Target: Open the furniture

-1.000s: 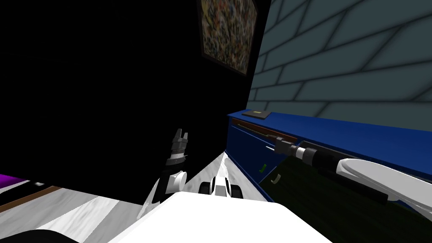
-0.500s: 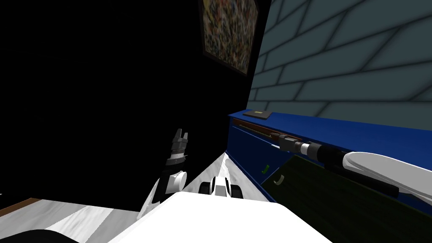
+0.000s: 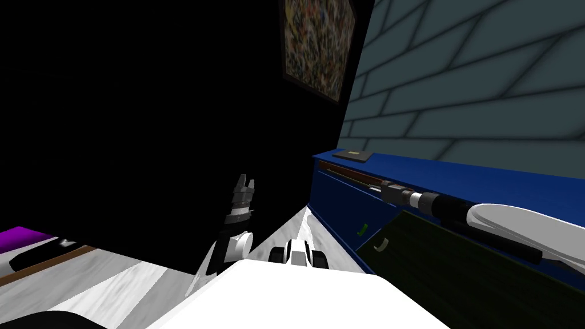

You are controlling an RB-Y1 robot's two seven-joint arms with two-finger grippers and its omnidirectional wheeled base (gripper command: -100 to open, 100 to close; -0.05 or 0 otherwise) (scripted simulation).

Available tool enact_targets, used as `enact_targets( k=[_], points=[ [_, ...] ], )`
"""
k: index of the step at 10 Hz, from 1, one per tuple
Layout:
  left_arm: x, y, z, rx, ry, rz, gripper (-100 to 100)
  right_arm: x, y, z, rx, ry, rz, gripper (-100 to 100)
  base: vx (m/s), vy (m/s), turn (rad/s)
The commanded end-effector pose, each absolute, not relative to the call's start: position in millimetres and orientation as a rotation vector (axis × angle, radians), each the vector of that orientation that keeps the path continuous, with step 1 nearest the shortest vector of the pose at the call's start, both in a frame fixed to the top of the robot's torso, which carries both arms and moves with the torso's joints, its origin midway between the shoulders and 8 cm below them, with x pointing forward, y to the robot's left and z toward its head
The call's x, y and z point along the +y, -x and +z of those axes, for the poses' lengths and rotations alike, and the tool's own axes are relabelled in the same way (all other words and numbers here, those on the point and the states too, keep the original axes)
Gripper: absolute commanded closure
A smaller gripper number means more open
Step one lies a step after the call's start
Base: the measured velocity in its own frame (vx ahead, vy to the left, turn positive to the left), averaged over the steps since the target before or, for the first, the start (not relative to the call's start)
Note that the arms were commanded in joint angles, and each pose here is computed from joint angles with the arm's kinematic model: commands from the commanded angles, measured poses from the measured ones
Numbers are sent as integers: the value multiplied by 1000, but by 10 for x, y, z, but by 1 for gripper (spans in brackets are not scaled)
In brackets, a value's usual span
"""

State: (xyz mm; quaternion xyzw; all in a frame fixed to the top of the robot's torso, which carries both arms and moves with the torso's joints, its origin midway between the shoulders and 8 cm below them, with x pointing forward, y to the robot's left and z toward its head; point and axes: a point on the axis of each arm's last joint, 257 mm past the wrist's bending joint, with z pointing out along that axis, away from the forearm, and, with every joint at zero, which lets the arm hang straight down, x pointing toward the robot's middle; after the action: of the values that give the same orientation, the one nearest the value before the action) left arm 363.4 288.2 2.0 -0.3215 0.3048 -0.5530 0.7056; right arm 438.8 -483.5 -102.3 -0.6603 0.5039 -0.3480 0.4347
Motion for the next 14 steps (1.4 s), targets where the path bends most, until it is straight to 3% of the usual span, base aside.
enact_targets(
  k=[1, 12, 13, 14],
  points=[
    [2882, -3634, 20, 678, 715, -1229, 0, -5112, -4392, -1061, 1310, 1629, -885, 100, -216, 86, 226],
    [2883, -3634, 19, 678, 715, -1229, 0, -5751, -4418, -1007, 1417, 1558, -956, 100, -100, 69, 117],
    [2884, -3633, 18, 678, 715, -1229, 0, -5983, -4390, -975, 1462, 1538, -982, -100, -119, -11, 349],
    [2883, -3634, 20, 678, 714, -1229, 0, -6012, -4382, -984, 1469, 1534, -985, -100, -132, -26, 243]
  ],
)
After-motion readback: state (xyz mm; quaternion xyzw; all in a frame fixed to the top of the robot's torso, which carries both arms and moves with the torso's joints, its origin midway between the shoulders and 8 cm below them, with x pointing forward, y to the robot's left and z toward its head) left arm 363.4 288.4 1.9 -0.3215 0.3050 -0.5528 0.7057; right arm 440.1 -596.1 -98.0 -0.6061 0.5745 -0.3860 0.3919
